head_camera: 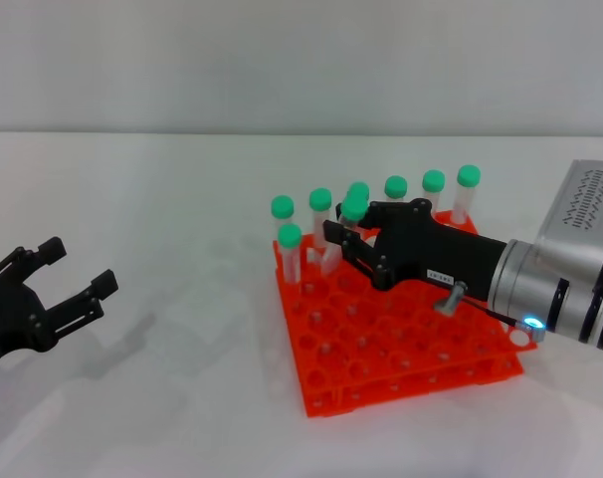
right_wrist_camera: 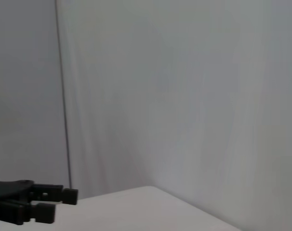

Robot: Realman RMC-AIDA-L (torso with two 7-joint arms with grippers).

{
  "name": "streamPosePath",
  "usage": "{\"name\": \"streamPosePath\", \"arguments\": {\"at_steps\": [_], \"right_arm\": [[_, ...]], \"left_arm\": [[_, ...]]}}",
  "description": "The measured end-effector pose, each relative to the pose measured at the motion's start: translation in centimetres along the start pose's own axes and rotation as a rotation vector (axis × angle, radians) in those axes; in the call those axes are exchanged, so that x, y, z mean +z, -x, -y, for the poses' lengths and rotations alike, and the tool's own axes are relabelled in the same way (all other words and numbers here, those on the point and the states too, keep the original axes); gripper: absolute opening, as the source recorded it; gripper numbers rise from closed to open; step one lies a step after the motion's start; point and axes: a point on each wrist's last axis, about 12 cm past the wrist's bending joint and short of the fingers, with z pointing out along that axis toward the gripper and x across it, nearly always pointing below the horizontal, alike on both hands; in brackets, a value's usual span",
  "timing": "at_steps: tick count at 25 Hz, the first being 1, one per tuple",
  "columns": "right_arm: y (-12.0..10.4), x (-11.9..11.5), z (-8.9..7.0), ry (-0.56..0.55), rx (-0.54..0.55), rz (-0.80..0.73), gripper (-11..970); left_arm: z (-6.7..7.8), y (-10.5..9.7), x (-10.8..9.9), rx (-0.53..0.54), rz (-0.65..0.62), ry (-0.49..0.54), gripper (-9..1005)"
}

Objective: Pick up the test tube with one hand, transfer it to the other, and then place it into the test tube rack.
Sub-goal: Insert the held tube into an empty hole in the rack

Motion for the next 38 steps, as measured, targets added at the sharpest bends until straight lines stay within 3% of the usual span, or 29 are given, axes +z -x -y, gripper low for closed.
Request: {"name": "streamPosePath", "arguments": {"at_steps": [21, 32, 38], "right_arm": [[0.6, 1.7, -0.9, 0.075, -0.087, -0.033, 315], [1.0, 1.8, -1.1, 0.086, -0.116, -0.008, 731], [2.0, 0.1, -0.6, 0.046, -0.112, 0.073, 797]], "left_arm": [[0.1, -0.1, 0.2, -0.006, 0.003, -0.008, 893], [0.2, -0.1, 0.2, -0.011, 0.006, -0.009, 893], [0.0, -0.2, -0.8, -0.011, 0.033, 0.045, 893]]}}
